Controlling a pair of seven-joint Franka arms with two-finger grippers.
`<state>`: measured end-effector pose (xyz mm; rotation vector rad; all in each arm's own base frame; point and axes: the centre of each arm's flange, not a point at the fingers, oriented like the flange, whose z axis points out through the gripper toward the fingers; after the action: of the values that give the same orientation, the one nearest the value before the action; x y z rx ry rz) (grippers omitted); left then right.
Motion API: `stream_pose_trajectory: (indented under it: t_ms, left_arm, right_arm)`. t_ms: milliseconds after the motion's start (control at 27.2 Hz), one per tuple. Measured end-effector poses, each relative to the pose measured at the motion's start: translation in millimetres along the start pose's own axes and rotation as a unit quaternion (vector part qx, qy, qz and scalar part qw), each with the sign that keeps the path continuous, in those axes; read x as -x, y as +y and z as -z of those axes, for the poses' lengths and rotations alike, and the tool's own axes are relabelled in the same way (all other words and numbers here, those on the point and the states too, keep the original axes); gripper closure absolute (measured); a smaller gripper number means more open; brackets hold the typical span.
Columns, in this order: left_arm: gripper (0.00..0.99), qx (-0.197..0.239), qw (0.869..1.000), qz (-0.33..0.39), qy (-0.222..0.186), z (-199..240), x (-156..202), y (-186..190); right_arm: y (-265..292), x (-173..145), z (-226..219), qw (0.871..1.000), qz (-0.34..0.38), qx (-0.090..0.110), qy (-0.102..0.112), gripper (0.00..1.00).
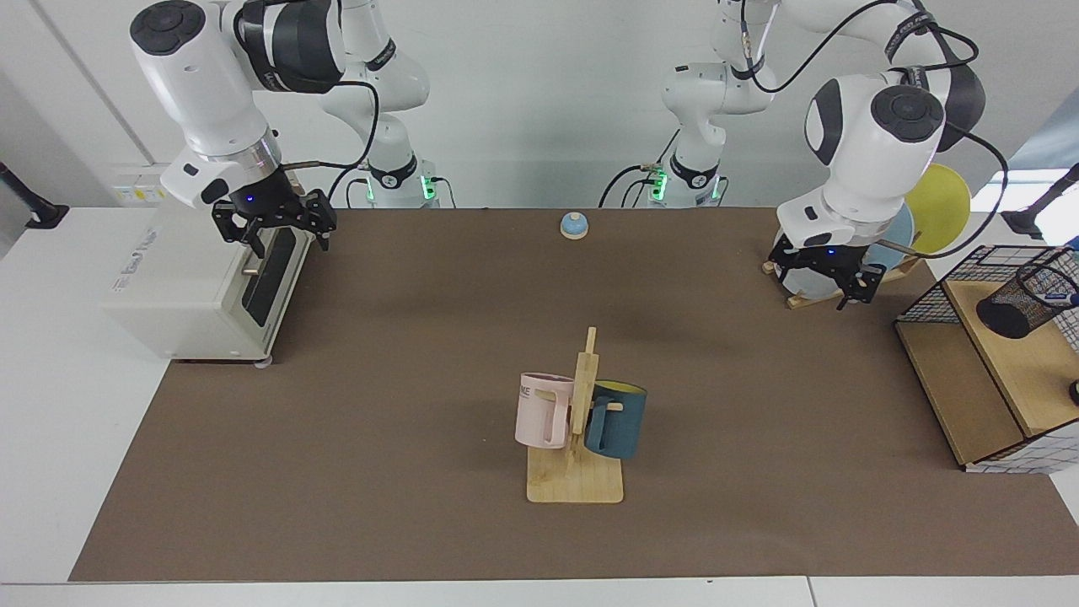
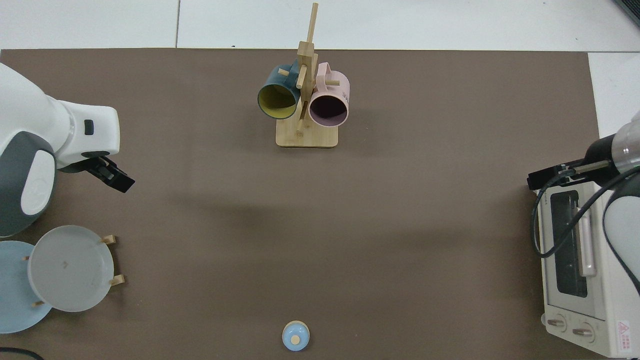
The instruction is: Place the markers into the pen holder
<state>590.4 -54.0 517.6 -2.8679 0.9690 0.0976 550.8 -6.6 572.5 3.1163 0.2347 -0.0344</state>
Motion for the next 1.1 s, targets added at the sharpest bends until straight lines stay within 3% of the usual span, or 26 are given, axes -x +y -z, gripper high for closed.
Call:
stream_pose_trajectory:
  t_ms: [110,257,478,625,772,1102]
  left_arm:
    - [0.0,0.005,0.997,0.078,0.003,1.3,-7.5,16.2]
    - [0.0,0.008,0.982,0.188,0.009,6.2,-11.0,22.2]
    - [0.0,0.041,0.961,0.273,0.032,21.1,4.6,-7.8]
    - [0.0,0.055,0.95,0.304,0.033,37.5,28.6,-32.8]
    - [0.0,0.054,0.947,0.313,0.037,59.3,48.7,-34.1]
    - [0.0,0.048,0.958,0.279,0.056,69.8,67.2,-23.7]
  right_arm:
    - [0.0,0.0,0.0,1.0,0.0,0.0,0.0,0.0]
    - [0.0,0.0,0.0,1.0,0.0,0.0,0.0,0.0]
    - [0.0,0.0,0.0,1.0,0.0,0.0,0.0,0.0]
    - [0.0,0.0,0.0,1.0,0.0,0.0,0.0,0.0]
    - [0.0,0.0,0.0,1.0,0.0,0.0,0.0,0.0]
    - [0.0,0.0,0.0,1.0,0.0,0.0,0.0,0.0]
